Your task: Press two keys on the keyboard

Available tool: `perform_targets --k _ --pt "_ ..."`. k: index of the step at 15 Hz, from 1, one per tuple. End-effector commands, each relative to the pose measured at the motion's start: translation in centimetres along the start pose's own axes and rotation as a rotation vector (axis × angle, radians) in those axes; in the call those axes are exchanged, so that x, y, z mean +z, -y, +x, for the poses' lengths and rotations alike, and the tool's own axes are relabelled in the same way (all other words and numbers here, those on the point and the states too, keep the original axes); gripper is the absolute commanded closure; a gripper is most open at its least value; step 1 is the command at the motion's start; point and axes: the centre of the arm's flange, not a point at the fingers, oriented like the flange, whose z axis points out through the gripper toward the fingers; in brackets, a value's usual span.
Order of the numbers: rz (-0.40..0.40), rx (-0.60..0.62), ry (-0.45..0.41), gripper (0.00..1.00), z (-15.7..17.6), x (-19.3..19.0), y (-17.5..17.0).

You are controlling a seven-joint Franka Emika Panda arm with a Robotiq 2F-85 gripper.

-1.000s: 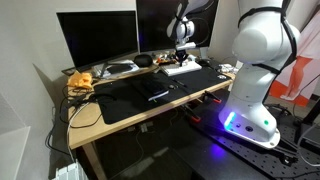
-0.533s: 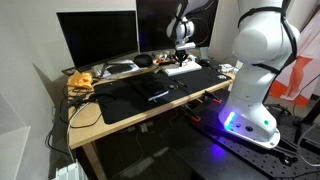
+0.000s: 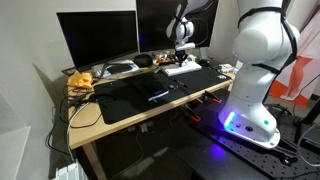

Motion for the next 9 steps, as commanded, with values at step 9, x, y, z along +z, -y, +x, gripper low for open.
perform_targets --k 9 --pt "0.013 0.005 -0.007 1.00 -0.7 -1.9 -0.6"
